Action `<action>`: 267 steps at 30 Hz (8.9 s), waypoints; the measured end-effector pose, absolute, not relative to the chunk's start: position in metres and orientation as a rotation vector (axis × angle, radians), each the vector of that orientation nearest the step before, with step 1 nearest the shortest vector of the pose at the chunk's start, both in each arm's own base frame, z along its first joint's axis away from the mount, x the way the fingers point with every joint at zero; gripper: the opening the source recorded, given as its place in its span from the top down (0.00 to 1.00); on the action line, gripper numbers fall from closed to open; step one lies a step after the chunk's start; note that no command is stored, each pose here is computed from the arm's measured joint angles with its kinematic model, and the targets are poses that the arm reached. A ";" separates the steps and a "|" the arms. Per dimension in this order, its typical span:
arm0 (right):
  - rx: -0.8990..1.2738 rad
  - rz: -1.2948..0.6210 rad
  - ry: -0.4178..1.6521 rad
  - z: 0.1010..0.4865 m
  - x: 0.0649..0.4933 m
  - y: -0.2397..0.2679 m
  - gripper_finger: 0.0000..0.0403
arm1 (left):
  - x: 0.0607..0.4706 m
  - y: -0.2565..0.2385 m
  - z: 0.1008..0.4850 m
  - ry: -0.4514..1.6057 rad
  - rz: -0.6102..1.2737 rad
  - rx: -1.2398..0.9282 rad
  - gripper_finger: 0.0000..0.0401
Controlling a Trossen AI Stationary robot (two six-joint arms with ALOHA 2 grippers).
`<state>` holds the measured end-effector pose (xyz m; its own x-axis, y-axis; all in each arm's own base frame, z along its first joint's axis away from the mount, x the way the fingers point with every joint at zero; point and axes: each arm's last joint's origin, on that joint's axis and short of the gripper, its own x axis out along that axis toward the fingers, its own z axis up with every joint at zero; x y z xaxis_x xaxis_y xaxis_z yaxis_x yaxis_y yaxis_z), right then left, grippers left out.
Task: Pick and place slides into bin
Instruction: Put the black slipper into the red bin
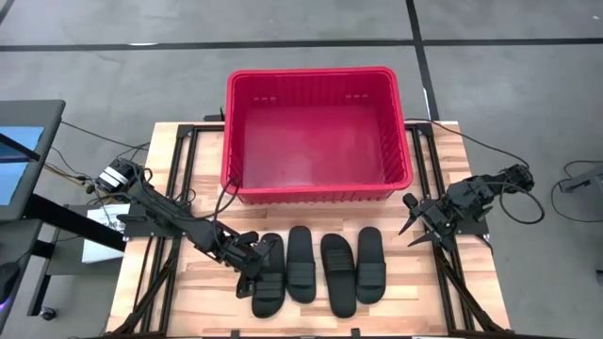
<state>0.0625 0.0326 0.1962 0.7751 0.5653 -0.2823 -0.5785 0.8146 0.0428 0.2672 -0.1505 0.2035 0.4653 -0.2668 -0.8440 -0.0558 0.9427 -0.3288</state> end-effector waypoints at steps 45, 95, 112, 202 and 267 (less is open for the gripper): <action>-0.047 0.619 0.292 0.196 0.063 0.033 0.57 | 0.286 -0.160 0.167 1.165 -0.322 -0.296 0.98; -0.047 0.620 0.291 0.196 0.063 0.033 0.57 | 0.303 -0.180 0.290 1.152 -0.345 -0.109 1.00; -0.047 0.619 0.292 0.196 0.063 0.033 0.57 | 0.305 -0.139 0.364 1.116 -0.246 0.036 1.00; -0.047 0.619 0.291 0.196 0.063 0.033 0.57 | 0.367 0.216 0.291 1.246 -0.224 -0.010 1.00; -0.047 0.620 0.291 0.196 0.063 0.033 0.57 | 0.398 0.241 0.195 1.280 -0.271 -0.093 0.87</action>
